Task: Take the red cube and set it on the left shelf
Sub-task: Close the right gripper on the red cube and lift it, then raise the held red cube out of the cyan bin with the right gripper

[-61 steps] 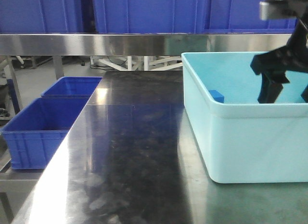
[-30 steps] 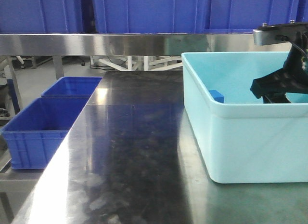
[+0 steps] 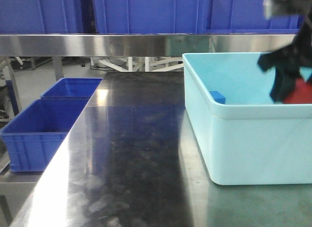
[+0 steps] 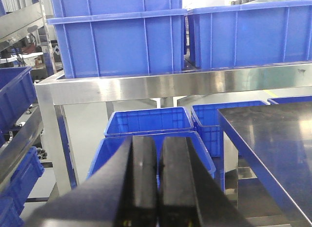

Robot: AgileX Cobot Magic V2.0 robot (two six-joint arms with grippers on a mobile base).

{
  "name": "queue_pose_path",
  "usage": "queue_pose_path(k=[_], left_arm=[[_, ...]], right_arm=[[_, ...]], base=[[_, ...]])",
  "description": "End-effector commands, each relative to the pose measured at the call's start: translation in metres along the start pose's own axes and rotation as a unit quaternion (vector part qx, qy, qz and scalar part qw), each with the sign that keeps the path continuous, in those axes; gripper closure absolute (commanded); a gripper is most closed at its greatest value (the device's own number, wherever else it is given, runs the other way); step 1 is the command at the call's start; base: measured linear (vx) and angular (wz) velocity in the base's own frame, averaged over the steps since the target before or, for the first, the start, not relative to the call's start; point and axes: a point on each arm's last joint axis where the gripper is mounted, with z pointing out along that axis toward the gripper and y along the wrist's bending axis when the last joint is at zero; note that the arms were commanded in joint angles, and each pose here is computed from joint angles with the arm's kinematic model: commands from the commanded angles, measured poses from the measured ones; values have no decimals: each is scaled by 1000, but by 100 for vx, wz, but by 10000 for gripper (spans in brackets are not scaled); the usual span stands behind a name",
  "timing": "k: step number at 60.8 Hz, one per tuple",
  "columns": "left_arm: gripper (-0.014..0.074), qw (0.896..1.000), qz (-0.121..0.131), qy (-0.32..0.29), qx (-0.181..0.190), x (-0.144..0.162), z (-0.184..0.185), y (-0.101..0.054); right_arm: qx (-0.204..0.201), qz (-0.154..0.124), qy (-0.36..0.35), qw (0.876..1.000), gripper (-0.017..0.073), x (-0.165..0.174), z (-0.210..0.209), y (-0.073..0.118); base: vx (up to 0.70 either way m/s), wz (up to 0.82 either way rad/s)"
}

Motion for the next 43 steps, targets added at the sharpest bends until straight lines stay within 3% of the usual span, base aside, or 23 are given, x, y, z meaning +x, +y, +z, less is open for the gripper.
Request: queue_pose_path(k=[1, 11, 18, 43], left_arm=[[488, 1000, -2, -27, -4, 0, 1, 1], [488, 1000, -2, -27, -4, 0, 1, 1], [488, 1000, -2, -27, -4, 0, 1, 1], [488, 1000, -2, -27, -4, 0, 1, 1]], right_arm=[[-12, -2, -135, 991, 503, -25, -53, -3], [-27, 1, -252, 967, 503, -16, -109, -7], [-33, 2, -290, 957, 503, 3, -130, -9], [-42, 0, -322, 946, 503, 86, -134, -15]], base=[[0, 0], [0, 0], [0, 0], [-1, -5]])
